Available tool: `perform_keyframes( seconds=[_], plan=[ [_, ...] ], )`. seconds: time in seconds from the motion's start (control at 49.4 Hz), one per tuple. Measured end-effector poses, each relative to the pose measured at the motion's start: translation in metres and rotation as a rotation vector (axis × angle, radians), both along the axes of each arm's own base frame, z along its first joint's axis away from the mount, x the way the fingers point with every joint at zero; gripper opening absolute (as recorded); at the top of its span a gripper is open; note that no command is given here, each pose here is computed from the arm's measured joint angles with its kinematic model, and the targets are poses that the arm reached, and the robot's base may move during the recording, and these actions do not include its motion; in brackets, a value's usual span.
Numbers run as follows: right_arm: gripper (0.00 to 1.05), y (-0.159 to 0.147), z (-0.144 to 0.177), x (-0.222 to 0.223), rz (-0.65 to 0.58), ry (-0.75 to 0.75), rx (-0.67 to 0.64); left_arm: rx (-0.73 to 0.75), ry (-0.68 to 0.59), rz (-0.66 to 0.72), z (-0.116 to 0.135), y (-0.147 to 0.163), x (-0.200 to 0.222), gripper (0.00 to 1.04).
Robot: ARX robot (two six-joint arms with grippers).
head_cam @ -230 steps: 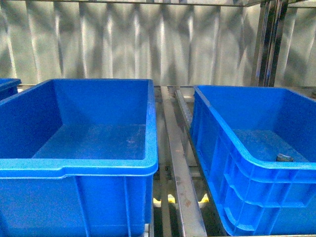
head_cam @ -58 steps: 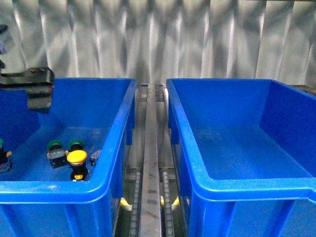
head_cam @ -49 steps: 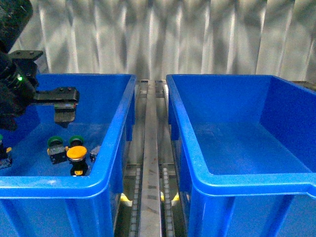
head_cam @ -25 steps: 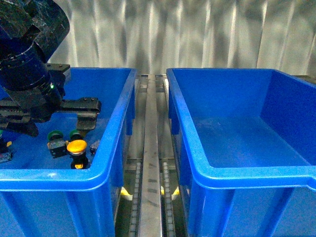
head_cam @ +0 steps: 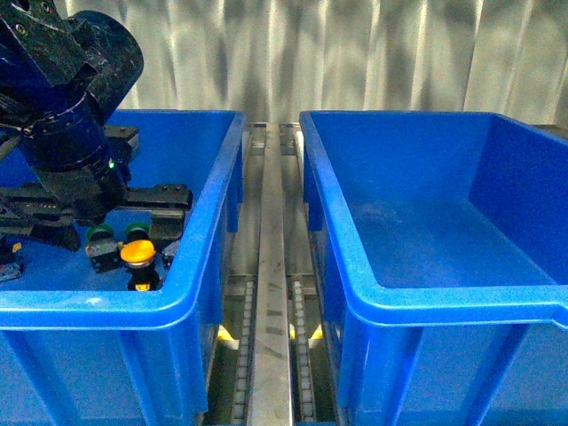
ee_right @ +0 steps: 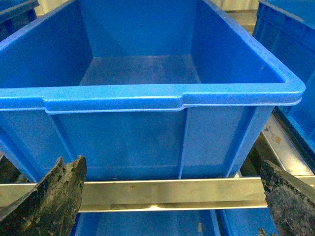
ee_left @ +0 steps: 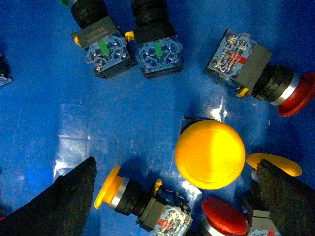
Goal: Pick red and yellow buttons and place in box
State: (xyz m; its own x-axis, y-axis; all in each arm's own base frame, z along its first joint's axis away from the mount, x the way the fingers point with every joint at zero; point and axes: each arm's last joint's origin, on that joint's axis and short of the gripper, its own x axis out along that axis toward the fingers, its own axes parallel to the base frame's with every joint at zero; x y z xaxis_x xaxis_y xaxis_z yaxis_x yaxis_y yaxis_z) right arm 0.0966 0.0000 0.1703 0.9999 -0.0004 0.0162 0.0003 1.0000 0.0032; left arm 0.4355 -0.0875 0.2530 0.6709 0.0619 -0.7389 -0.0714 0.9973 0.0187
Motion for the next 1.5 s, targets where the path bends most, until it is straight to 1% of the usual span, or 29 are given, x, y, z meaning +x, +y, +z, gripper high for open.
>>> perform_keyframes(
  seconds=[0.101,0.324,0.567,0.608,0.669,0.79,0.871,0.891,0.972,1.276,1.398,1.499],
  plan=[
    [1.02,0.0,0.0,0.0,0.0,0.0,0.0,0.001,0.006,-0.004,-0.004,-0.002,0.003,0.97],
    [1.02,0.0,0.0,0.0,0.0,0.0,0.0,0.004,0.0,-0.005,-0.003,-0.007,0.012,0.97],
    [1.02,0.0,0.0,0.0,0.0,0.0,0.0,0.016,0.031,0.001,-0.017,-0.012,0.022,0.97],
    [1.02,0.0,0.0,0.0,0.0,0.0,0.0,0.02,0.031,0.003,-0.017,-0.013,0.023,0.92],
    [1.02,0.0,0.0,0.0,0.0,0.0,0.0,0.027,0.033,0.008,-0.019,-0.014,0.025,0.78],
    [1.02,0.0,0.0,0.0,0.0,0.0,0.0,0.032,0.035,0.009,-0.02,-0.015,0.026,0.57],
    [1.02,0.0,0.0,0.0,0.0,0.0,0.0,0.034,0.036,0.01,-0.021,-0.016,0.027,0.39],
    [1.02,0.0,0.0,0.0,0.0,0.0,0.0,0.035,0.035,0.01,-0.02,-0.016,0.027,0.37],
    [1.02,0.0,0.0,0.0,0.0,0.0,0.0,0.04,0.034,0.013,-0.02,-0.016,0.027,0.34],
    [1.02,0.0,0.0,0.0,0.0,0.0,0.0,0.029,0.014,0.009,-0.018,-0.015,0.027,0.34],
    [1.02,0.0,0.0,0.0,0.0,0.0,0.0,-0.009,-0.018,-0.008,-0.006,-0.005,0.02,0.34],
    [1.02,0.0,0.0,0.0,0.0,0.0,0.0,-0.054,-0.07,-0.025,0.013,0.006,0.009,0.34]
  ],
)
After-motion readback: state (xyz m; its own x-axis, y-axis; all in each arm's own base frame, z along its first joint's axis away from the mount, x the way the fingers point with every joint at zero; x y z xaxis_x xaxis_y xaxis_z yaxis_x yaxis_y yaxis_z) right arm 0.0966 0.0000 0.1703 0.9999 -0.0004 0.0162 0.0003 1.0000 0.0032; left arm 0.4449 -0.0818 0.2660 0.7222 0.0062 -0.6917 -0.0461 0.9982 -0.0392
